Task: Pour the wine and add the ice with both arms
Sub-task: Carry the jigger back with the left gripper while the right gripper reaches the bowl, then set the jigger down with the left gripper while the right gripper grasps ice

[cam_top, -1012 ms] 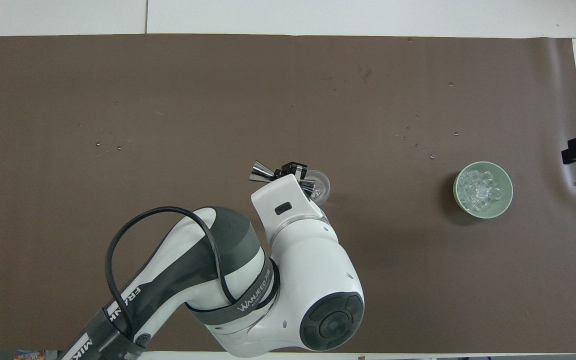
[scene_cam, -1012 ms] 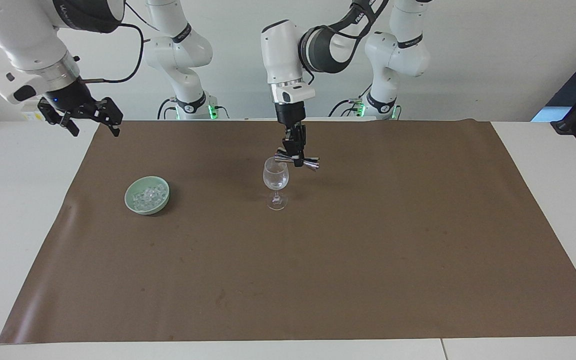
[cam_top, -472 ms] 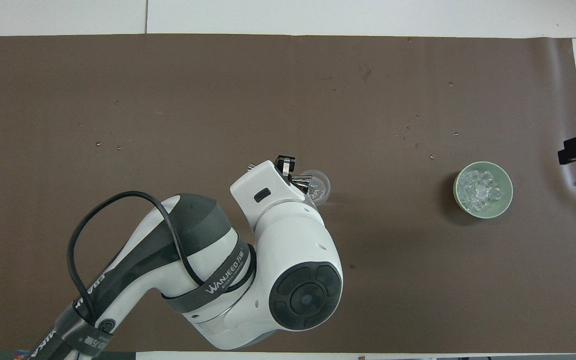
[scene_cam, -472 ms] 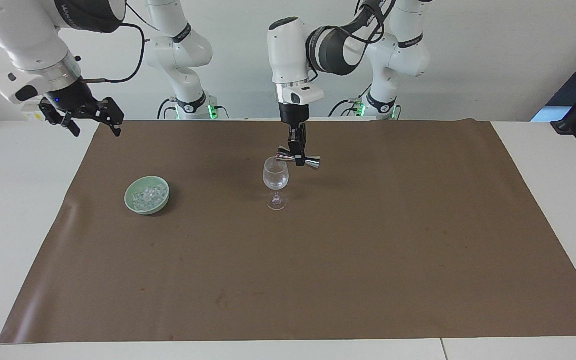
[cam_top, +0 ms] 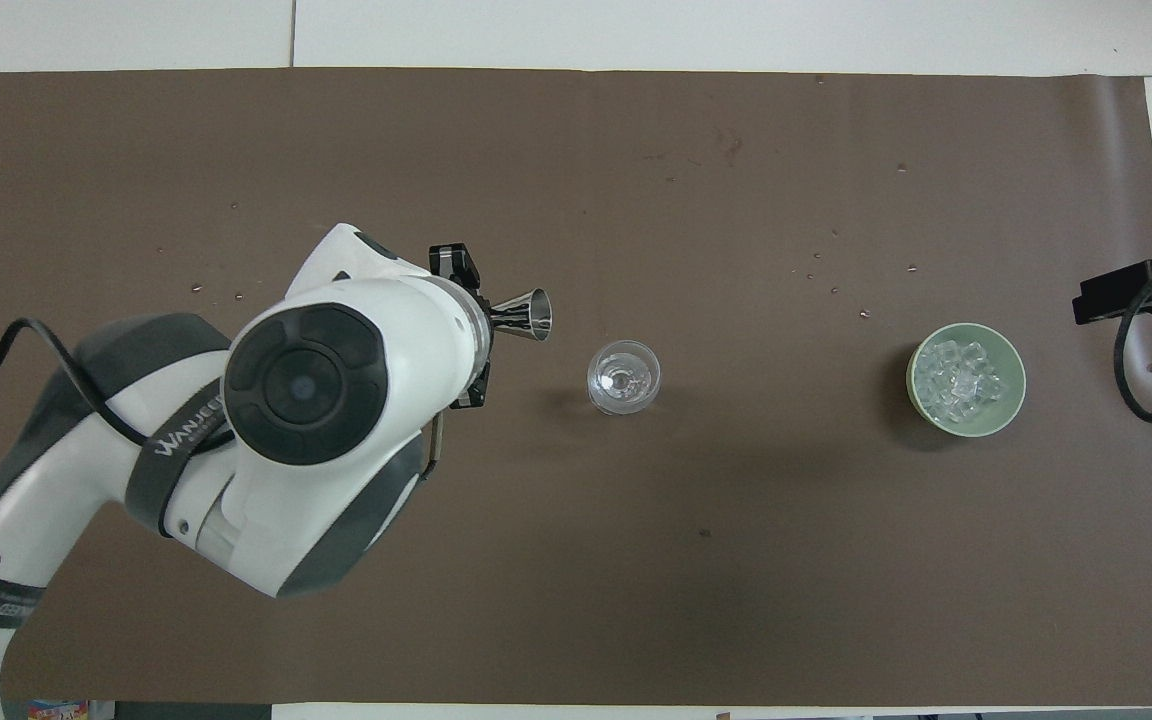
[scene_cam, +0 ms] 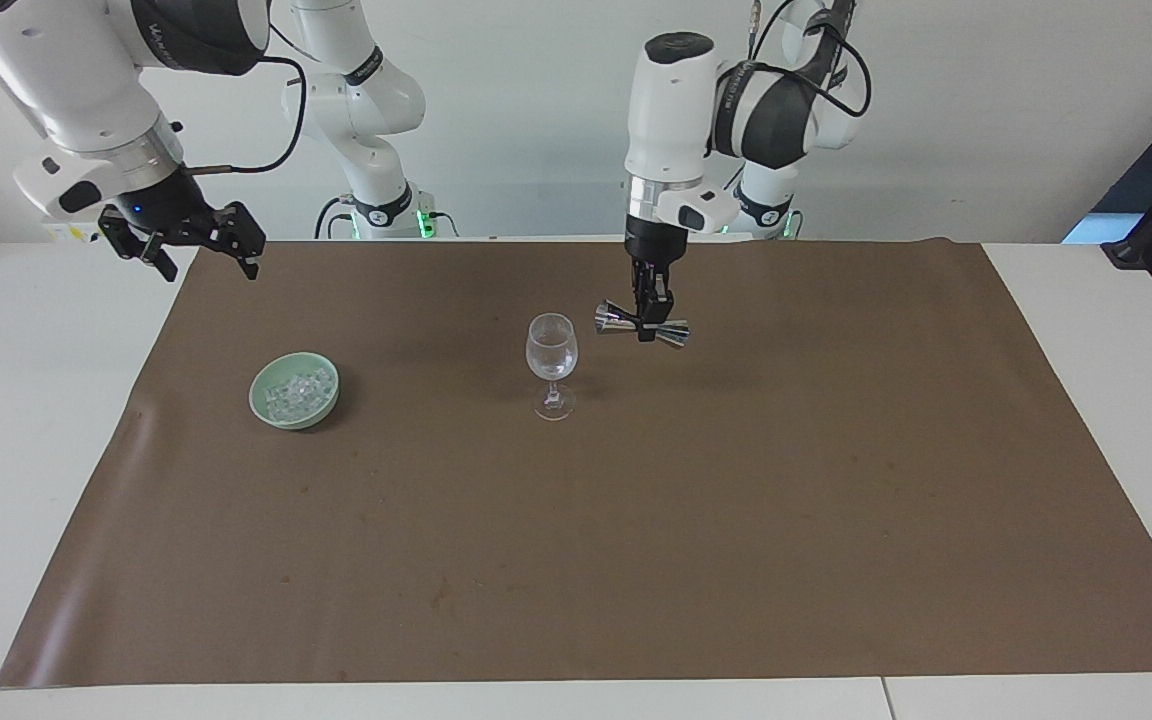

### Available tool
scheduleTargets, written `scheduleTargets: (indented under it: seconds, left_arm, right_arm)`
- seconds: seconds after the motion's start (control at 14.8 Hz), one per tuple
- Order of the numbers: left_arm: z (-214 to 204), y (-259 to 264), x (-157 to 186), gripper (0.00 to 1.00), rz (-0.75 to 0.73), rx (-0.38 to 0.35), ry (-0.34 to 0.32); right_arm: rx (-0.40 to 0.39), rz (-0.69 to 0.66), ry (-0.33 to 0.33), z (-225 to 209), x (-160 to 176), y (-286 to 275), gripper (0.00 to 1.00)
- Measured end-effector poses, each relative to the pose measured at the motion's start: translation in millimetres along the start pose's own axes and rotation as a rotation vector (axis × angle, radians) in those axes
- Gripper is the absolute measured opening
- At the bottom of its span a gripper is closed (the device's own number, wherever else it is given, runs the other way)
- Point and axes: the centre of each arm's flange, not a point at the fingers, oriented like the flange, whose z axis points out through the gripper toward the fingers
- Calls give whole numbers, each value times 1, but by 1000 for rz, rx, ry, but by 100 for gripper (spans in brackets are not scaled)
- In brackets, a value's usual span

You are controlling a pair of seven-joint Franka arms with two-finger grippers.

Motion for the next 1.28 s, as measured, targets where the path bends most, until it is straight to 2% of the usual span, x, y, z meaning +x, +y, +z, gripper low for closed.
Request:
scheduleTargets:
  seconds: [0.13, 0.27, 0.47, 0.67, 0.88, 1.08, 1.28]
  left_arm:
    - [8, 21, 37, 22, -38, 63, -72]
    - [17, 42, 87, 22, -60, 117, -177]
    - [30, 60, 168, 22, -68, 129, -326]
    - [33, 64, 243, 22, -137, 93, -410]
    - [42, 63, 304, 22, -182, 23, -484]
    - [57, 58, 363, 22, -277, -56, -573]
    - [84, 56, 414, 22, -401, -109, -610]
  right_arm:
    - [0, -14, 14, 26, 2, -7, 100]
    - [21, -13, 8, 58, 4, -10, 100]
    - [36, -49, -17, 103, 8, -11, 100]
    - [36, -91, -7, 156, 9, -2, 100]
    - [34, -103, 1, 202, -3, 18, 100]
    - [40, -92, -16, 219, -11, 24, 100]
    - [43, -91, -14, 228, -14, 22, 95]
